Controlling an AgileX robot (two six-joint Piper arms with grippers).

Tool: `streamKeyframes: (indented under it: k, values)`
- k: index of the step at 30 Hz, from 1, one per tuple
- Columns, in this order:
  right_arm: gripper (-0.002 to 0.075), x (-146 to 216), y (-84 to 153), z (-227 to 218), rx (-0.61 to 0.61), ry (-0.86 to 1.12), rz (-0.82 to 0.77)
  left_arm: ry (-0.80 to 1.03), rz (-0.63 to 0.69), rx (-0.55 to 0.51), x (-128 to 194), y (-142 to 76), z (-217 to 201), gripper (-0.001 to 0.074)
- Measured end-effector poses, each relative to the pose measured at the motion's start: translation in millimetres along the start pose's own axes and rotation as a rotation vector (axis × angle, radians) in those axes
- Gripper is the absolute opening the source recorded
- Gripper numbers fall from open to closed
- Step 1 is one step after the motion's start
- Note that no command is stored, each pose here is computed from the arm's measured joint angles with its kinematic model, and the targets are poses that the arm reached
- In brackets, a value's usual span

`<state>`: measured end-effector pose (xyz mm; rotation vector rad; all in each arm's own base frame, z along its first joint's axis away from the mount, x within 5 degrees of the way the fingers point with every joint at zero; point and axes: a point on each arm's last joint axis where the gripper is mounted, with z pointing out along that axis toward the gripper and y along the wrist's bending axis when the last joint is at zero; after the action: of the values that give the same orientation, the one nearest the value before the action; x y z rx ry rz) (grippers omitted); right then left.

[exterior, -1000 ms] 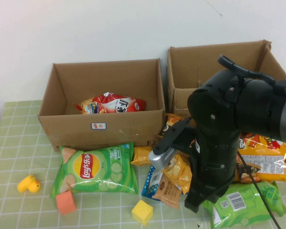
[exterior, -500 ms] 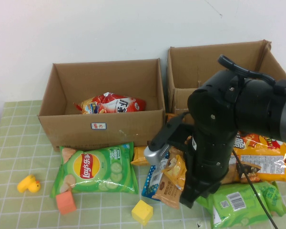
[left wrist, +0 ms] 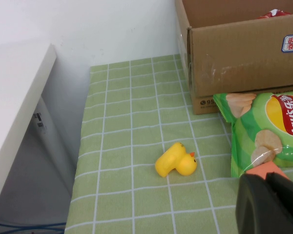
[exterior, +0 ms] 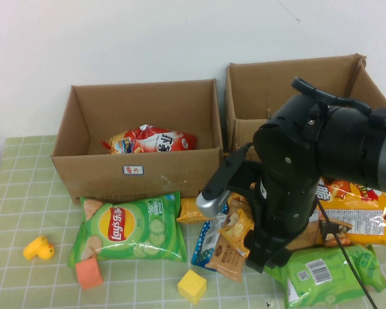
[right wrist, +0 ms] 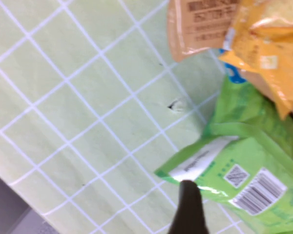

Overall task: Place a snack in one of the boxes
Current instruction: Pick up the biscuit

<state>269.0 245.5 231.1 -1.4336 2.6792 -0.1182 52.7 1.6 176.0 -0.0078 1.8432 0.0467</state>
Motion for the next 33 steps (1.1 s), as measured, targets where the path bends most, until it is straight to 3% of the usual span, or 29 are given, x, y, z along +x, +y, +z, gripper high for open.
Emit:
streamKeyframes:
  k: [21,33]
  values:
    - [0.051,-17,-5,23,0.053,-0.072,-0.02,0.0,0.0,0.0,0,0,0,-0.0003]
    - [0.0511,-33,-6,63,0.081,-0.097,-0.001,0.0,-0.002,0.0,0,0,0,-0.0003]
